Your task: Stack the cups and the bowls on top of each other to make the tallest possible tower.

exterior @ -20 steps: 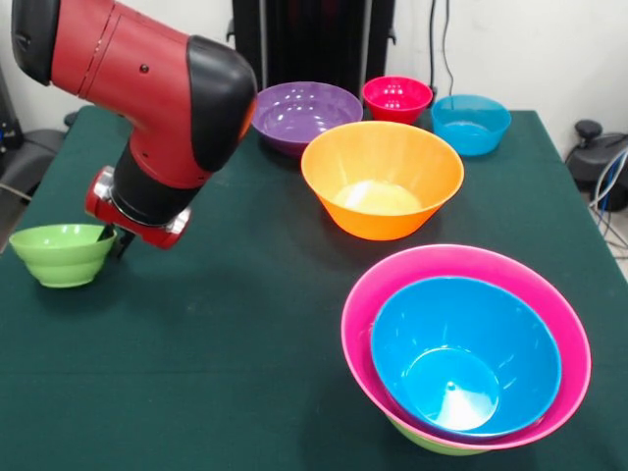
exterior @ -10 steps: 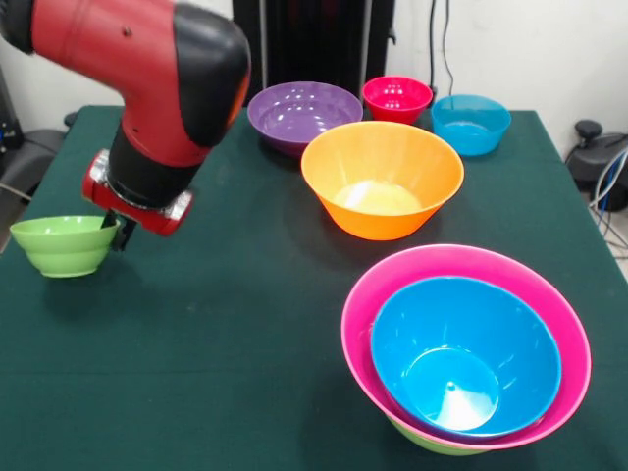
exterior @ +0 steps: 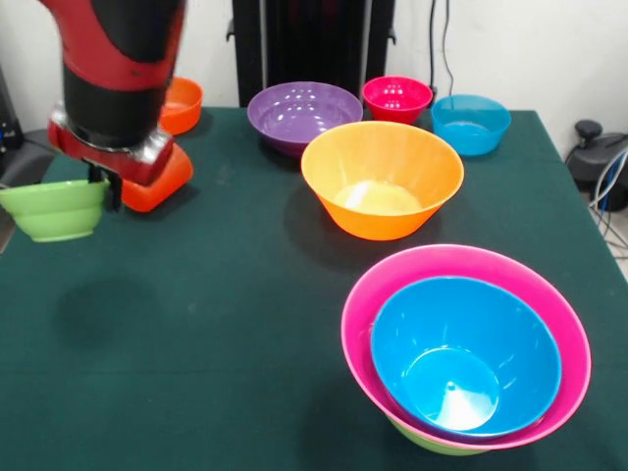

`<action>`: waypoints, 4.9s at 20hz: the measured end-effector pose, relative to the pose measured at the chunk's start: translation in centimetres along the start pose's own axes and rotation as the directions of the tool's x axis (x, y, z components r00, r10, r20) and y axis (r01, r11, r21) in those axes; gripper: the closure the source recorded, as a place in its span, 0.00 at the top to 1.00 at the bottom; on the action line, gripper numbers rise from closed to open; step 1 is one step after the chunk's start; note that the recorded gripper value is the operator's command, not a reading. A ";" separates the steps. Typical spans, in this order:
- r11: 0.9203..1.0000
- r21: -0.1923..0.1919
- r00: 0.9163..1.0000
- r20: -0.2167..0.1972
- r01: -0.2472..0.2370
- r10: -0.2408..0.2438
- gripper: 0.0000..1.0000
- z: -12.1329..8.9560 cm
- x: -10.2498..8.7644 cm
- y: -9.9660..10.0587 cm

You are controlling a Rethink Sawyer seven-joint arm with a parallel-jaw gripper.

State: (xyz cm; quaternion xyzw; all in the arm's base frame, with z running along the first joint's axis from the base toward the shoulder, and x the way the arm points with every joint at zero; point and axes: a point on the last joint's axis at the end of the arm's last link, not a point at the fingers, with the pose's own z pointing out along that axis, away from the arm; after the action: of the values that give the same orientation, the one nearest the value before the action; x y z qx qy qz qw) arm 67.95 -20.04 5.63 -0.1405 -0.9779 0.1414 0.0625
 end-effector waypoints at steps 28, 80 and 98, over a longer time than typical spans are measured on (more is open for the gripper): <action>0.822 -0.547 0.987 0.092 0.159 -0.131 0.00 -7.9 -2.7 5.0; 0.325 -0.897 0.953 0.268 0.301 -0.145 0.00 -17.3 -3.0 18.1; 0.333 -0.890 0.950 0.287 0.311 -0.121 0.00 -15.2 -4.5 19.1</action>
State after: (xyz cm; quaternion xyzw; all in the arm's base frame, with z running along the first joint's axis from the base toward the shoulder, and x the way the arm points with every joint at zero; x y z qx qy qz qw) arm 79.59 0.13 14.11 -0.0072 -0.8976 -0.4310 -0.0922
